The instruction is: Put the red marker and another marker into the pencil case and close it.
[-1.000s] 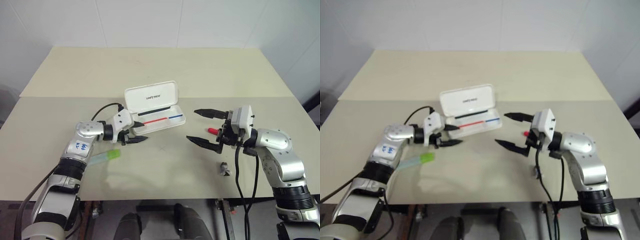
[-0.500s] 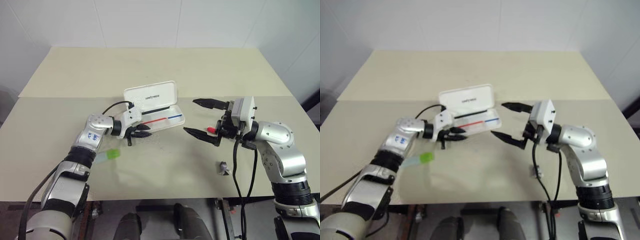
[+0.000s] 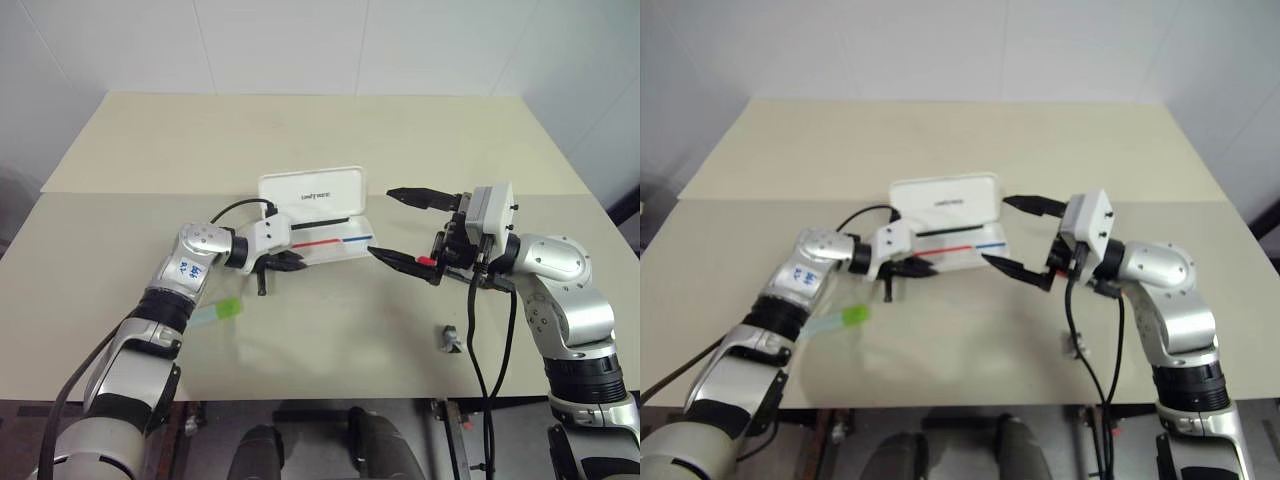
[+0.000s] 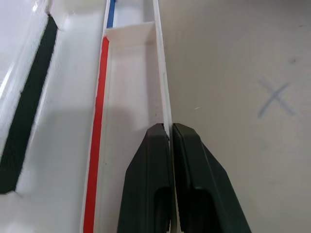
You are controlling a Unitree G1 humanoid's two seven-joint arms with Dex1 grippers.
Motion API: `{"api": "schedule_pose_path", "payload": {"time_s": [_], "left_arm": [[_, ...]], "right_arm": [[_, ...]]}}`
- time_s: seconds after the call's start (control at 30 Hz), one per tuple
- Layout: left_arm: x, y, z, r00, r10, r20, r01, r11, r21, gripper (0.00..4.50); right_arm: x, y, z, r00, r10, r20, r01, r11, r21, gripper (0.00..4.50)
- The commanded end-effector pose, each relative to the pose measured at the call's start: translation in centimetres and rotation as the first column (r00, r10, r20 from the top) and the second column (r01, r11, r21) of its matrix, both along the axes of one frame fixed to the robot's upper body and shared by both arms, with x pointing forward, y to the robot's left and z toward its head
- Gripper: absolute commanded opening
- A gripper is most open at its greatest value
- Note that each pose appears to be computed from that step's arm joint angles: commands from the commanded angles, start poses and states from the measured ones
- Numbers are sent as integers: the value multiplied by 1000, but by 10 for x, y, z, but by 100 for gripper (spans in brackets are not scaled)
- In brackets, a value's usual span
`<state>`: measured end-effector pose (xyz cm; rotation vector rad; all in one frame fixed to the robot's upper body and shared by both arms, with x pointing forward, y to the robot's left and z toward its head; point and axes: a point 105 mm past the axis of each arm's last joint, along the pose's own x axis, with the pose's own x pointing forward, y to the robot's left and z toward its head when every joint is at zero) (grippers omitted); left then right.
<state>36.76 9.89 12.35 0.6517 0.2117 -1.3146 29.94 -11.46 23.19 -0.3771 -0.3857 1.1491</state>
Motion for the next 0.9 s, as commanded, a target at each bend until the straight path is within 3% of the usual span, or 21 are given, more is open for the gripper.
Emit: {"api": "schedule_pose_path", "payload": {"time_s": [0.03,0.23,0.53,0.87,0.9], "left_arm": [[-13,-9,13,997,-71,44,71,997,-10,1],[-45,-13,8,994,-100,42,101,995,-13,1],[-72,-8,-15,999,-38,-5,38,999,-10,1],[-68,8,-30,1000,14,6,-14,1000,19,1],[-67,9,-32,1000,15,8,-15,1000,21,56]], "right_arm": [[-2,-7,8,999,-9,37,9,1000,6,450],[-2,-9,1,1000,-18,11,18,1000,8,450],[-6,-10,-5,1000,-14,-16,14,1000,3,450],[-8,-8,-9,999,-2,-35,2,1000,-1,450],[-8,-8,-9,999,-2,-37,2,1000,-1,450]]}}
